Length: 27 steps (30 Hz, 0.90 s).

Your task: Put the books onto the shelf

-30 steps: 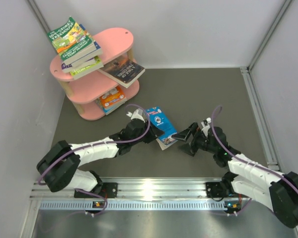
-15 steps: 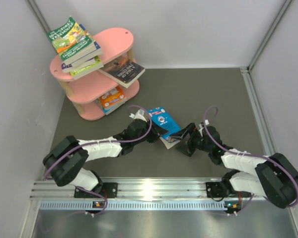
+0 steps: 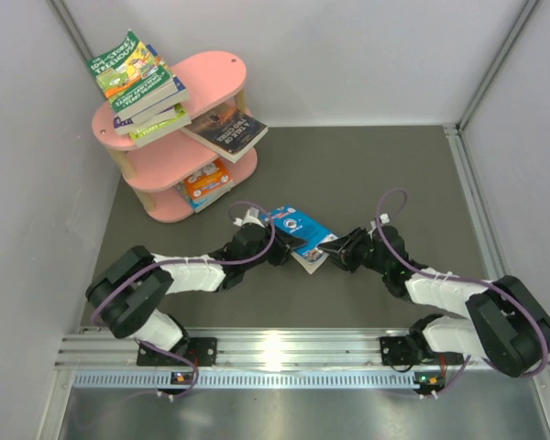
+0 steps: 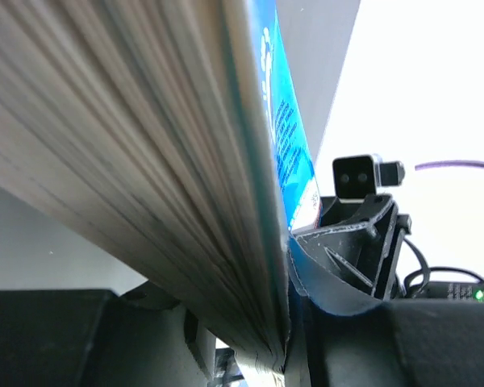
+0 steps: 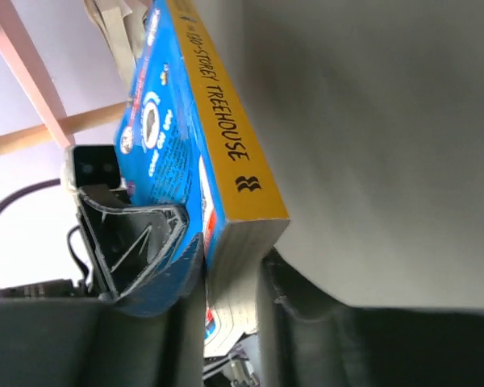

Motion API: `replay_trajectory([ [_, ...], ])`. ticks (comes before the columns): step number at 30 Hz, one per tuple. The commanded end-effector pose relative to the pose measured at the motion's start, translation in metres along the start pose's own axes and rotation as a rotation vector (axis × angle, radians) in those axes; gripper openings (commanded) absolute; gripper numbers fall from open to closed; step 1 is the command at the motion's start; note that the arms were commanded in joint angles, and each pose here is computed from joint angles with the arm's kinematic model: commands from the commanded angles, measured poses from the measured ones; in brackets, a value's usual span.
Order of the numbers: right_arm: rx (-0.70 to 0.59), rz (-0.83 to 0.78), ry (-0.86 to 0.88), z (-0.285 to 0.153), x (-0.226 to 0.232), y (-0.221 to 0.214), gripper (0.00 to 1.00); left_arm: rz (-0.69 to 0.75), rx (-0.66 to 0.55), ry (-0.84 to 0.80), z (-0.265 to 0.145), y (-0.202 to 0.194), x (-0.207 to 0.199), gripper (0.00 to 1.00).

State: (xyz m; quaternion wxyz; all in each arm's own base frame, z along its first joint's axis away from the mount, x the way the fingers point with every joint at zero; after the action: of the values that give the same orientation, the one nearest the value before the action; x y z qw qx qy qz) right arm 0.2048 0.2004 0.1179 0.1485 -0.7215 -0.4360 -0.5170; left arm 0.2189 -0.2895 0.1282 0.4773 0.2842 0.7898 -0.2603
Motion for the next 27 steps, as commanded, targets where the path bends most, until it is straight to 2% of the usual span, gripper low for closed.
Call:
replay_trajectory([
  [1, -0.072, -0.084, 0.063, -0.003, 0.034, 0.019, 0.18, -0.051, 0.184, -0.227, -0.009, -0.028, -0.040, 0.00],
  [3, -0.107, -0.119, 0.033, -0.008, 0.042, 0.028, 0.06, -0.077, 0.198, -0.241, -0.011, -0.028, -0.037, 0.00],
  [5, -0.154, -0.152, 0.015, -0.013, 0.048, 0.037, 0.00, -0.075, 0.231, -0.231, -0.013, -0.032, -0.034, 0.08],
  [6, -0.181, -0.188, 0.039, -0.019, 0.061, 0.043, 0.00, -0.067, 0.242, -0.229, -0.014, -0.034, -0.034, 0.25],
  [8, -0.216, -0.211, 0.020, -0.027, 0.067, 0.050, 0.00, -0.047, 0.270, -0.218, -0.019, -0.038, -0.033, 0.45],
  [9, -0.233, -0.241, 0.029, -0.031, 0.076, 0.055, 0.00, -0.040, 0.277, -0.213, -0.021, -0.039, -0.032, 0.62],
  [10, -0.233, -0.250, 0.009, -0.034, 0.077, 0.056, 0.00, -0.027, 0.275, -0.177, -0.023, -0.039, -0.024, 0.76],
  [12, -0.275, -0.295, 0.018, -0.044, 0.093, 0.066, 0.00, -0.011, 0.277, -0.170, -0.033, -0.040, -0.025, 0.89],
  [13, -0.286, -0.307, 0.016, -0.048, 0.097, 0.068, 0.00, 0.004, 0.268, -0.114, -0.037, -0.039, -0.013, 0.93],
  [16, -0.326, -0.353, 0.002, -0.062, 0.114, 0.077, 0.00, 0.076, 0.244, -0.080, -0.055, -0.038, -0.015, 0.99],
  [17, -0.334, -0.360, -0.013, -0.066, 0.116, 0.079, 0.00, 0.086, 0.224, 0.018, -0.061, -0.034, -0.001, 0.99],
  [18, -0.352, -0.386, 0.000, -0.072, 0.127, 0.083, 0.00, 0.115, 0.212, -0.004, -0.074, -0.034, -0.010, 0.99],
  [22, -0.365, -0.427, 0.030, -0.086, 0.151, 0.088, 0.00, 0.267, 0.080, 0.100, -0.114, -0.019, -0.014, 0.99],
  [23, -0.353, -0.436, 0.042, -0.087, 0.156, 0.088, 0.00, 0.344, 0.002, 0.038, -0.132, -0.012, -0.035, 0.99],
  [24, -0.358, -0.455, 0.068, -0.093, 0.169, 0.091, 0.00, 0.383, -0.042, 0.142, -0.145, -0.004, -0.021, 0.99],
  [25, -0.350, -0.466, 0.078, -0.094, 0.175, 0.091, 0.00, 0.456, -0.083, 0.118, -0.160, 0.000, -0.038, 0.99],
  [26, -0.321, -0.479, 0.095, -0.093, 0.180, 0.089, 0.00, 0.491, -0.175, 0.121, -0.178, 0.011, -0.044, 0.99],
  [27, -0.320, -0.491, 0.130, -0.097, 0.194, 0.091, 0.00, 0.527, -0.205, 0.194, -0.193, 0.017, -0.036, 0.99],
])
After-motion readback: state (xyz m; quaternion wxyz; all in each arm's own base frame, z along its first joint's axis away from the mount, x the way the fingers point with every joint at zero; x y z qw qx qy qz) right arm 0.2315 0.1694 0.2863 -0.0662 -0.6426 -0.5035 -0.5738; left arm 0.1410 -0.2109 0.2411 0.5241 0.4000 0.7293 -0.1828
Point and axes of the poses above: each gripper's point midway between its finger pads, its own z axis out along the fingers, its own x axis along the line the jaws close on, y = z × x, the point moved 6 cm from there along -z, back along the fingers, and after that the axes turned 15 degrees about -z, right-handed, at the moved point
